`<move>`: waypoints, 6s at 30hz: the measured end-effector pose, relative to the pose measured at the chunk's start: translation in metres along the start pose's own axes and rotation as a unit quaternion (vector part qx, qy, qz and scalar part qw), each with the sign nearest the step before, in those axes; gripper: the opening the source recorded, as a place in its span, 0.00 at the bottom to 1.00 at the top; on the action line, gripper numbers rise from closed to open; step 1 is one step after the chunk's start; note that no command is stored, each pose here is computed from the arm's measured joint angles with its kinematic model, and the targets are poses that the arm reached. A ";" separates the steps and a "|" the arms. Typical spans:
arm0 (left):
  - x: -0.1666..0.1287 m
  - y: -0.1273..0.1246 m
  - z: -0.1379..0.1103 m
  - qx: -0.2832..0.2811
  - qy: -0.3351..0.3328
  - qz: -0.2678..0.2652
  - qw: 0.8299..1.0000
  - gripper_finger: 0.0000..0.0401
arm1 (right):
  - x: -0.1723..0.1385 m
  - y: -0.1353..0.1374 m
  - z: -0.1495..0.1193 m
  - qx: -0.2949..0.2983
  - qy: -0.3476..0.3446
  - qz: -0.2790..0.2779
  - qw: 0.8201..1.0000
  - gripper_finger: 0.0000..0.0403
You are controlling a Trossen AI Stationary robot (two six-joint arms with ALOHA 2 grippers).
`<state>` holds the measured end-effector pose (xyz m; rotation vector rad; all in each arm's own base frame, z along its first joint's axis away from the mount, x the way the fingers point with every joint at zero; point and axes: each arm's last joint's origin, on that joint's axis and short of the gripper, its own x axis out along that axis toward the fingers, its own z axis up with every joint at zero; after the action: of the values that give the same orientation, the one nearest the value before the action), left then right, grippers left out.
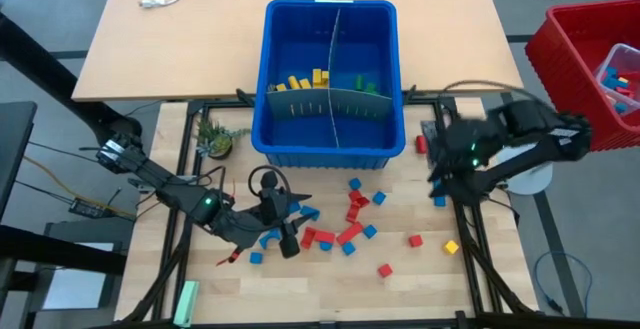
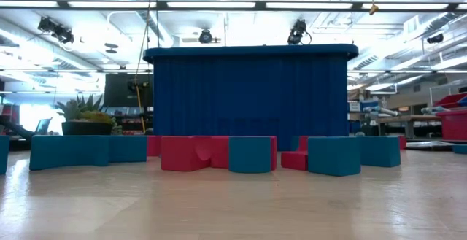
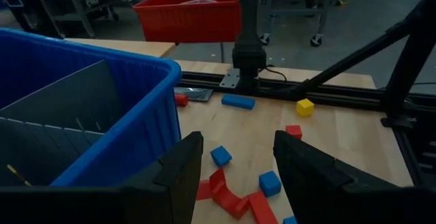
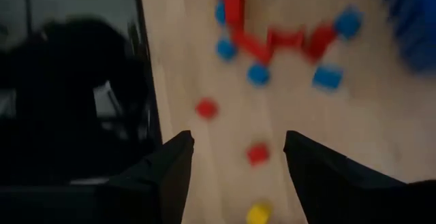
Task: Sort blocks
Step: Put the yellow block with the other yellow blocks into the blue bin
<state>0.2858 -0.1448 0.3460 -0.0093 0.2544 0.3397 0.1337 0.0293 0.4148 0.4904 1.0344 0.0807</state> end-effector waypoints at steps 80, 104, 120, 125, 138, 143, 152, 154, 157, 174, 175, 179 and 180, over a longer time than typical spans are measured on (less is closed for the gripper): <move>0.004 0.004 0.000 -0.018 0.004 0.004 1.000 0.48 | 0.219 0.019 -0.189 -0.060 0.203 -0.121 0.970 0.41; 0.002 0.005 0.008 0.021 -0.003 0.017 1.000 0.48 | 0.187 0.015 -0.019 -0.101 -0.361 0.025 0.927 0.41; -0.035 0.048 0.053 0.062 -0.051 0.136 0.987 0.48 | 0.155 -0.031 0.069 -0.131 -0.478 -0.082 0.865 0.41; -0.043 0.055 0.059 0.034 -0.061 0.128 0.989 0.48 | 0.149 -0.051 0.114 -0.113 -0.485 -0.141 0.855 0.41; -0.041 0.053 0.055 0.003 -0.058 0.132 0.990 0.48 | 0.128 -0.177 0.226 -0.047 -0.501 -0.275 0.819 0.41; -0.041 0.054 0.058 -0.009 -0.066 0.129 0.989 0.48 | 0.127 -0.227 0.253 -0.036 -0.501 -0.284 0.817 0.42; -0.040 0.054 0.057 -0.006 -0.063 0.116 0.991 0.48 | 0.123 -0.257 0.268 -0.010 -0.515 -0.290 0.806 0.59; -0.040 0.054 0.057 -0.003 -0.061 0.116 0.991 0.48 | 0.118 -0.253 0.267 -0.019 -0.505 -0.298 0.809 0.63; -0.040 0.054 0.056 0.002 -0.058 0.117 0.991 0.48 | 0.102 -0.242 0.266 -0.042 -0.515 -0.306 0.800 0.66; -0.037 0.051 0.054 0.005 -0.056 0.118 0.991 0.48 | 0.030 -0.100 0.212 -0.199 -0.442 -0.041 0.874 0.61; -0.037 0.051 0.055 0.001 -0.058 0.117 0.991 0.48 | 0.030 -0.093 0.209 -0.207 -0.435 -0.032 0.876 0.61; -0.037 0.051 0.053 -0.005 -0.053 0.118 0.992 0.48 | 0.037 -0.068 0.194 -0.226 -0.385 -0.005 0.895 0.60; -0.037 0.051 0.052 -0.010 -0.051 0.118 0.992 0.48 | 0.039 -0.062 0.190 -0.229 -0.372 0.002 0.900 0.60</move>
<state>0.2481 -0.1058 0.4072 0.0188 0.1514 0.5766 0.3029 -0.0814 0.4356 0.0634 0.2386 0.1237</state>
